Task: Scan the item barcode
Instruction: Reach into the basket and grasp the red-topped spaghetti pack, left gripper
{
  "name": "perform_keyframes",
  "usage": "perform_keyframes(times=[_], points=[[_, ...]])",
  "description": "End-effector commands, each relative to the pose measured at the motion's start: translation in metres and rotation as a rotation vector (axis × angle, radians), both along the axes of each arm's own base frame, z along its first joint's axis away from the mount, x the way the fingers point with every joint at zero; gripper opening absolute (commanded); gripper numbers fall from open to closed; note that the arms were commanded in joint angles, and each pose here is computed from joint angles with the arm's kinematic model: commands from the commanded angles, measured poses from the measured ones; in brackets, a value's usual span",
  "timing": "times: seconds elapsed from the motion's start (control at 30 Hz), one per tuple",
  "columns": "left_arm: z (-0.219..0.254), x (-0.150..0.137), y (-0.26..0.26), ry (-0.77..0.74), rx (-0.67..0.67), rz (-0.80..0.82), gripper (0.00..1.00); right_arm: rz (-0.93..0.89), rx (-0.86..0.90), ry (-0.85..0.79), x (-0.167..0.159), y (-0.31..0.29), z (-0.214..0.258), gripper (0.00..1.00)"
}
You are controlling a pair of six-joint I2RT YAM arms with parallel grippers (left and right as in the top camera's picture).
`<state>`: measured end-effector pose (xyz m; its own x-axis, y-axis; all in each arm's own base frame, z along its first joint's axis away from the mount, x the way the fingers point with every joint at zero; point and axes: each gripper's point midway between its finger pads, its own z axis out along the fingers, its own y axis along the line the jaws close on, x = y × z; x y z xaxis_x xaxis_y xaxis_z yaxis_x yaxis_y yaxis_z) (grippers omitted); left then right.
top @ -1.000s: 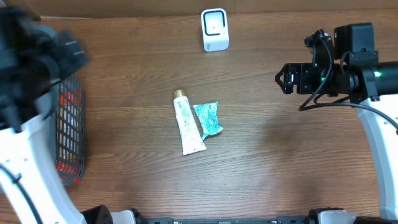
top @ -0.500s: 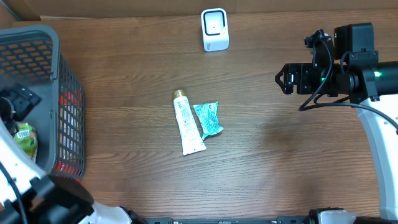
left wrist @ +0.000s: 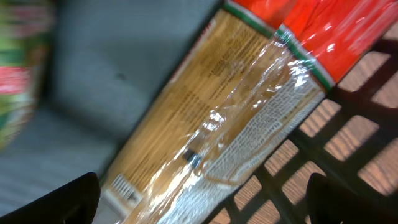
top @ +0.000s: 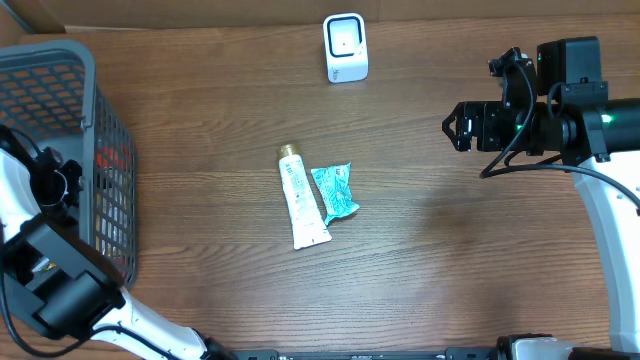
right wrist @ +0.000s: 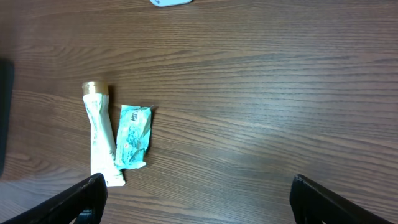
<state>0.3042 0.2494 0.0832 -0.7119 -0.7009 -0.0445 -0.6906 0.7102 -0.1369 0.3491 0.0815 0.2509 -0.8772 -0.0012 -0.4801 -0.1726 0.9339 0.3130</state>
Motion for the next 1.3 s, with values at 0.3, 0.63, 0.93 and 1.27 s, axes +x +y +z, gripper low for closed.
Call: perform_keyframes(times=[0.3, 0.63, 0.93, 1.27], points=[[-0.082, -0.002, -0.012, 0.107, -0.156, -0.055, 0.89, 0.004, 0.000, -0.026, 0.004, 0.001, 0.008, 0.95], [-0.082, -0.008, -0.008, 0.151, -0.145, -0.029, 0.04, 0.004, 0.000, -0.023, 0.003, 0.001, 0.007, 0.97], [0.027, 0.023, 0.034, 0.075, 0.019, 0.006, 0.04, 0.004, 0.000, -0.026, 0.004, 0.002, 0.008, 0.97], [0.186, 0.071, 0.014, -0.234, 0.259, -0.099, 0.04, 0.004, 0.000, -0.026, 0.004, 0.002, 0.008, 0.97]])
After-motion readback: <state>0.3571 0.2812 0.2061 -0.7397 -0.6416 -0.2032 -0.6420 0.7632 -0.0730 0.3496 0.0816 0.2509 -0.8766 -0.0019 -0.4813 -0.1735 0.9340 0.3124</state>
